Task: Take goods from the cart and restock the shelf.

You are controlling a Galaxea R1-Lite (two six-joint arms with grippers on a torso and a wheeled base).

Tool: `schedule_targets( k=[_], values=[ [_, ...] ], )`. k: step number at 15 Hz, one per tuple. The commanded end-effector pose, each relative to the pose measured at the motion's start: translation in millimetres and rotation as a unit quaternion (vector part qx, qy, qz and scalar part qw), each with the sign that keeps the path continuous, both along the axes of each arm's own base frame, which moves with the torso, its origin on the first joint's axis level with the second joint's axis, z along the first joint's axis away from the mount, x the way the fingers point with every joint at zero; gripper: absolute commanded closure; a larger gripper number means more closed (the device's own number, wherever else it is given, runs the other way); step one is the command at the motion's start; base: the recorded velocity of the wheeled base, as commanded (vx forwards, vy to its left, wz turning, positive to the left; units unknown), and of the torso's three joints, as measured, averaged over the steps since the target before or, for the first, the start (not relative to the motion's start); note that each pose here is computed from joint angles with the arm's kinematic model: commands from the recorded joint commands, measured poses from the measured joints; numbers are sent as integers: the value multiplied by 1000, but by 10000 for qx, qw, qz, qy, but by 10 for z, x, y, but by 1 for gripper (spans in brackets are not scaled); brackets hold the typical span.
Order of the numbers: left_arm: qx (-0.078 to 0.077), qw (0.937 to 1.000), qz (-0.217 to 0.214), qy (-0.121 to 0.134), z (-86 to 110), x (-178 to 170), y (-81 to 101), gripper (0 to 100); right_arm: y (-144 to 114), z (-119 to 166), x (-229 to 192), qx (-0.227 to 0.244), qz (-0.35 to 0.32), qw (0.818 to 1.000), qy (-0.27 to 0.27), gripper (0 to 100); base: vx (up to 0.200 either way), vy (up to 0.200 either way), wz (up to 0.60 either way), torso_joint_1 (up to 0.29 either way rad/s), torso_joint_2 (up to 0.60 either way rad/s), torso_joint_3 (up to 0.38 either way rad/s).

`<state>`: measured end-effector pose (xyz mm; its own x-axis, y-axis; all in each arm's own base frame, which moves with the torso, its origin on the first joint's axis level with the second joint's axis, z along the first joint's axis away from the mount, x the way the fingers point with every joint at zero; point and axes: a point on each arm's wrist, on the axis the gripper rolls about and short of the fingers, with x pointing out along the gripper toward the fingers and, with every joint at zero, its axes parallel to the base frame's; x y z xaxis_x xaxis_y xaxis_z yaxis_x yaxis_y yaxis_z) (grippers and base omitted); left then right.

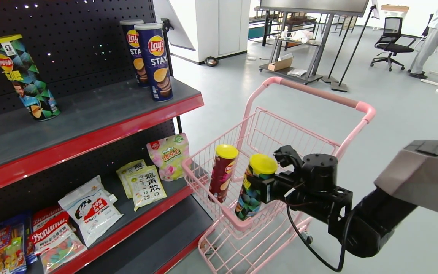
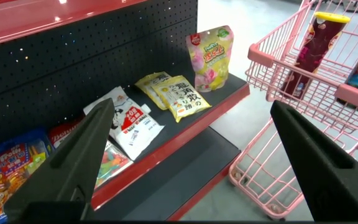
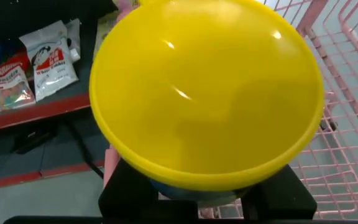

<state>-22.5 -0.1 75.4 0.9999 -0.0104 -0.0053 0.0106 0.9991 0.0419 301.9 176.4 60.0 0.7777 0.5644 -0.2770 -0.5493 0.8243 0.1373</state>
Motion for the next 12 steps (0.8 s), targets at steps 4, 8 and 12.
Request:
schedule_targets(
  k=[4,8,12],
  values=[
    [-3,10000,-9,12,-1,1,0,0,-262,1204,-458,86,-35,9945,-1044,100,0,0,0,0,0,0],
    [-10,10000,-9,4,-2,0,0,0,-506,1924,-816,-97,-457,9859,-1605,100,0,0,0,0,0,0],
    [-10,10000,-32,12,-1,1,-1,0,-1098,2083,-1711,-1178,-1699,9686,-1384,100,0,0,0,0,0,0]
  ],
)
